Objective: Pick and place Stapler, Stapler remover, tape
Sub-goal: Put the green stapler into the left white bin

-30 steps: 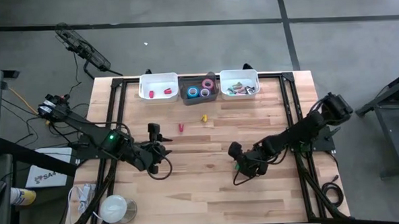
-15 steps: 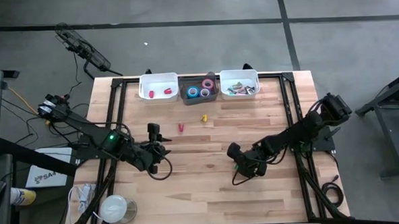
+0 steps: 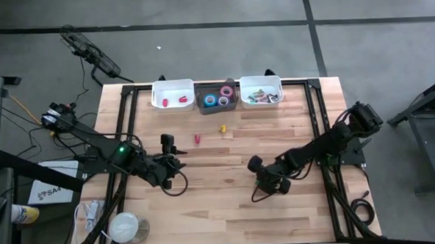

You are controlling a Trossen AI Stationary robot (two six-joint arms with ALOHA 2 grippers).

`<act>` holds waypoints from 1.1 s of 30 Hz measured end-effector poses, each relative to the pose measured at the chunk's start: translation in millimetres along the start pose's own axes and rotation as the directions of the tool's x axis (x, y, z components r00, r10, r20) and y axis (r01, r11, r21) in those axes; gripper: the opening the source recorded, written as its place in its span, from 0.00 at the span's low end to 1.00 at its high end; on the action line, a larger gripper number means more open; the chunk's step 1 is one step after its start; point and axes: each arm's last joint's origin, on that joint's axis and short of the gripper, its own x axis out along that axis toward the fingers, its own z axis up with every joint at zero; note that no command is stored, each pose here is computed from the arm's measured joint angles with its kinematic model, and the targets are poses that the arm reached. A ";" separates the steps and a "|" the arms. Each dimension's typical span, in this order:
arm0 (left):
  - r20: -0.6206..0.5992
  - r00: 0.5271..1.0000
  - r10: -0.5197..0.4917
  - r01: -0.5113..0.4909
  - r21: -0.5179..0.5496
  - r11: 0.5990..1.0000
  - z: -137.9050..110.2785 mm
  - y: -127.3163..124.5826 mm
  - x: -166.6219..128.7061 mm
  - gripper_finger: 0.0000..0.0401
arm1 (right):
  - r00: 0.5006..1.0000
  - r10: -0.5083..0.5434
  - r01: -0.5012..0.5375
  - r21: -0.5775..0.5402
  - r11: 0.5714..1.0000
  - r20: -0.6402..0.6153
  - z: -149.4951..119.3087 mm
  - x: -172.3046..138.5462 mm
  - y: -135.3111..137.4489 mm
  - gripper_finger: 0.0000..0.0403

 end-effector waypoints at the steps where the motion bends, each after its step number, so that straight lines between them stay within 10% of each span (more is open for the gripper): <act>1: 0.000 1.000 0.000 0.000 -0.001 1.000 0.0 0.0 0.0 0.48 | 1.000 -0.003 0.003 0.013 1.000 0.004 0.3 0.0 -0.2 0.23; 10: 0.000 1.000 0.000 0.000 -0.012 1.000 0.0 -0.1 0.1 0.48 | 0.995 -0.072 0.056 0.224 0.973 0.067 7.2 -0.1 -5.7 0.13; 19: 0.002 1.000 0.011 -0.011 -0.009 1.000 0.2 0.3 0.1 0.48 | 0.916 -0.381 0.243 0.575 0.781 0.130 22.2 -6.1 -24.5 0.13; 33: 0.274 0.953 0.128 -0.148 0.054 0.988 33.8 6.8 -4.8 0.48 | 0.447 -0.813 0.330 0.776 0.537 0.373 45.8 -50.5 -76.8 0.12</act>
